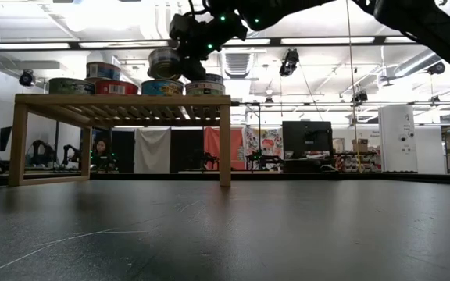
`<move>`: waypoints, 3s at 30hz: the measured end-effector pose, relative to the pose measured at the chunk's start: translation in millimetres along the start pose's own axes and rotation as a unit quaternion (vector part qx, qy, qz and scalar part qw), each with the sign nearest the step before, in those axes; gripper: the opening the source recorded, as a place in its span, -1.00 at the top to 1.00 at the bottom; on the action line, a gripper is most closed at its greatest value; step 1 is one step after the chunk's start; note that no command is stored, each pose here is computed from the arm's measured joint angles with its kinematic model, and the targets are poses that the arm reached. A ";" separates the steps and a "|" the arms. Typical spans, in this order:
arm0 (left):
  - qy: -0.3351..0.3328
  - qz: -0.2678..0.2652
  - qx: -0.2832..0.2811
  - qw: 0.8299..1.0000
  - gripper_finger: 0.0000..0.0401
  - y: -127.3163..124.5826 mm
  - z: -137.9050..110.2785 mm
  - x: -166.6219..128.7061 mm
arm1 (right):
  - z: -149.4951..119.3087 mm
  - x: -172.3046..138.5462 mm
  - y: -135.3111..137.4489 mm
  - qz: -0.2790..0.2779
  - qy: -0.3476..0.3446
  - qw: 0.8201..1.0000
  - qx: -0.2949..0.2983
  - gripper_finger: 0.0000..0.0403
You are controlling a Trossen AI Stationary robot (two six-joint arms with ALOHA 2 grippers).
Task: Stack canned seafood by type on shelf
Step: Stack the blue pink tuna can on top of the other blue pink tuna can on the shelf
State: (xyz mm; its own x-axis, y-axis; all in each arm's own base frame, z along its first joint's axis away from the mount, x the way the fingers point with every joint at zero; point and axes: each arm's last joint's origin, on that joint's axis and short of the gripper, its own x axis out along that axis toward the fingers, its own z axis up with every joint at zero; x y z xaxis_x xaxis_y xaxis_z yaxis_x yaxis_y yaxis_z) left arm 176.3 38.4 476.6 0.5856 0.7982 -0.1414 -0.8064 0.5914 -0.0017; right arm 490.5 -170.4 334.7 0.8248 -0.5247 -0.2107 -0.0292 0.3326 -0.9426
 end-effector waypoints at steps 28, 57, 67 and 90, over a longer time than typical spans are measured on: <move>0.006 0.001 0.006 1.000 -0.51 -2.3 -1.9 2.5 | -3.2 1.1 -1.2 -0.013 0.026 1.000 -0.011 0.07; 0.145 -0.154 0.047 0.976 -0.50 -7.2 -27.3 -1.0 | -4.1 1.3 -0.7 -0.015 0.037 0.999 0.024 -0.20; 0.177 -0.066 0.129 0.974 -0.32 -16.9 -43.2 20.0 | -4.1 1.1 -0.8 -0.015 0.037 0.999 0.024 -0.23; 0.195 -0.178 0.236 0.935 0.99 25.5 -46.5 63.7 | -4.2 0.7 -1.4 -0.017 0.037 0.998 0.052 -0.18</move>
State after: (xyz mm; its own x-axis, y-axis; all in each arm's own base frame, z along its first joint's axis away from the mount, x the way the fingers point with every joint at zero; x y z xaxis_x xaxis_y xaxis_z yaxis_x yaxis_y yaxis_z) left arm 189.2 99.0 421.5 0.6616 0.4929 -0.5651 -0.3861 0.8699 0.3068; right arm 488.7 -174.5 334.8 0.7798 -0.5925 -0.2022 0.0590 0.3911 -0.9184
